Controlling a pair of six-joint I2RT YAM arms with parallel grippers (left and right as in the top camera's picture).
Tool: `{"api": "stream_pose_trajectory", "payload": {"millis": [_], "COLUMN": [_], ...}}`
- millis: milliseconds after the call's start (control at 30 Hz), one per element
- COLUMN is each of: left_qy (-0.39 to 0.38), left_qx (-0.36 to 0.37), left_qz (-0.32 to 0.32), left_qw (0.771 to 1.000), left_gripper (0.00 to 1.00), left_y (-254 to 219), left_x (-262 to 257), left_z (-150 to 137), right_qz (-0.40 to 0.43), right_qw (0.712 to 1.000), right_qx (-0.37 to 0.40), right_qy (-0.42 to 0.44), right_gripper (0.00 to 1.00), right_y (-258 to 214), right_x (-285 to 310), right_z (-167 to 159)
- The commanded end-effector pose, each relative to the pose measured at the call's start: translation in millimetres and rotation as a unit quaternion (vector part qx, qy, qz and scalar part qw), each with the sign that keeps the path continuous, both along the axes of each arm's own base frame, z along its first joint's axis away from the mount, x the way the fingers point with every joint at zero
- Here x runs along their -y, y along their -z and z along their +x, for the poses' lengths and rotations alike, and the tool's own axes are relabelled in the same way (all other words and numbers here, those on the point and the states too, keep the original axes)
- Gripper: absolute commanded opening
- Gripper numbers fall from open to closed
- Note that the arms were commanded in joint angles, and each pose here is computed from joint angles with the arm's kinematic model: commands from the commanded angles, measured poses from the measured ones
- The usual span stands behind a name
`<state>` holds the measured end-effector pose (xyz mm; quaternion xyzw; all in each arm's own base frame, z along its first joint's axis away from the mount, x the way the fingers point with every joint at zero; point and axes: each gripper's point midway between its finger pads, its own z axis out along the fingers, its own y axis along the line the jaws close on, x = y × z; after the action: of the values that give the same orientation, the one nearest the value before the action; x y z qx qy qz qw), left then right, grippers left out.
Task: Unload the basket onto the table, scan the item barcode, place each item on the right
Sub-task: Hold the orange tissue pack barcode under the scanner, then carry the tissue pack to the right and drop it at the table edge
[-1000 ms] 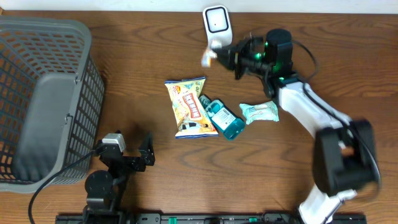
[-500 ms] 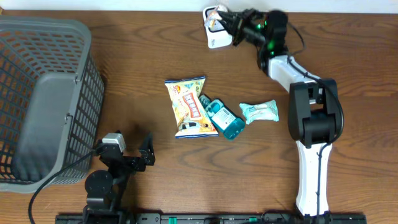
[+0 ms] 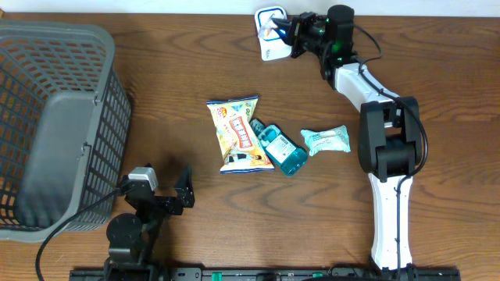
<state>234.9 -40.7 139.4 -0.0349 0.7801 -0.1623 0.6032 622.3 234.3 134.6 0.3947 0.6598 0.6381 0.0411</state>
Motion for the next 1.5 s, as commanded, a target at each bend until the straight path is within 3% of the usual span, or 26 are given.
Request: {"api": "stream_pose_trajectory", "payload": {"millis": [0,167,267,333,367,467,500,533,567,633,767,1000,1167,1233,1267,1300,1367,1433,1467], "left_qy": [0.010,0.010,0.010,0.010,0.010,0.010,0.010,0.010,0.010,0.010,0.010,0.010,0.010,0.010,0.010,0.010,0.010,0.010,0.010], "left_qx": [-0.016,-0.016,-0.016,-0.016,-0.016,-0.016,-0.016,-0.016,-0.016,-0.016,-0.016,-0.016,-0.016,-0.016,-0.016,-0.016,-0.016,-0.016,-0.016], "left_qz": [0.006,0.006,0.006,0.006,0.006,0.006,0.006,0.006,0.006,0.006,0.006,0.006,0.006,0.006,0.006,0.006,0.006,0.006,0.006], "left_qw": [1.000,1.000,1.000,1.000,1.000,1.000,1.000,1.000,1.000,1.000,1.000,1.000,1.000,1.000,1.000,1.000,1.000,1.000,1.000], "left_gripper": [0.98,0.98,0.98,0.98,0.98,0.98,0.98,0.98,0.98,0.98,0.98,0.98,0.98,0.98,0.98,0.98,0.98,0.98,0.98], "left_y": [13,13,13,13,13,13,13,13,13,13,13,13,13,13,13,13,13,13,13], "left_x": [3,3,3,3,3,3,3,3,3,3,3,3,3,3,3,3,3,3,3], "left_z": [-2,-2,-2,-2,-2,-2,-2,-2,-2,-2,-2,-2,-2,-2,-2,-2,-2,-2,-2], "right_qz": [-0.073,-0.144,-0.233,-0.352,-0.414,-0.566,-0.640,-0.664,-0.700,-0.737,-0.764,-0.758,-0.741,-0.718,-0.703,-0.695,-0.680,-0.656,-0.638], "right_qw": [0.992,0.972,0.961,0.931,0.904,0.787,0.691,0.653,0.591,0.514,0.441,0.407,0.384,0.404,0.424,0.440,0.477,0.535,0.577], "right_qx": [0.101,0.174,0.146,0.078,0.039,-0.070,-0.130,-0.149,-0.178,-0.214,-0.283,-0.410,-0.491,-0.505,-0.509,-0.508,-0.497,-0.473,-0.450], "right_qy": [-0.035,-0.056,-0.022,0.053,0.100,0.234,0.309,0.332,0.359,0.383,0.376,0.302,0.251,0.257,0.258,0.255,0.250,0.245,0.243], "right_gripper": [0.02,0.02,0.02,0.02,0.02,0.02,0.01,0.02,0.01,0.01,0.01,0.02,0.02,0.20,0.37,0.47,0.55,0.79,0.85], "right_y": [-31,-117,-141,-141,-139,-141,-148,-152,-156,-154,-119,-15,45,54,53,51,44,31,20], "right_x": [3,34,79,141,175,270,323,340,366,398,444,517,564,574,581,585,588,586,581], "right_z": [-6,-39,-65,-89,-101,-142,-172,-182,-198,-213,-228,-250,-289,-299,-303,-303,-301,-295,-289]}}
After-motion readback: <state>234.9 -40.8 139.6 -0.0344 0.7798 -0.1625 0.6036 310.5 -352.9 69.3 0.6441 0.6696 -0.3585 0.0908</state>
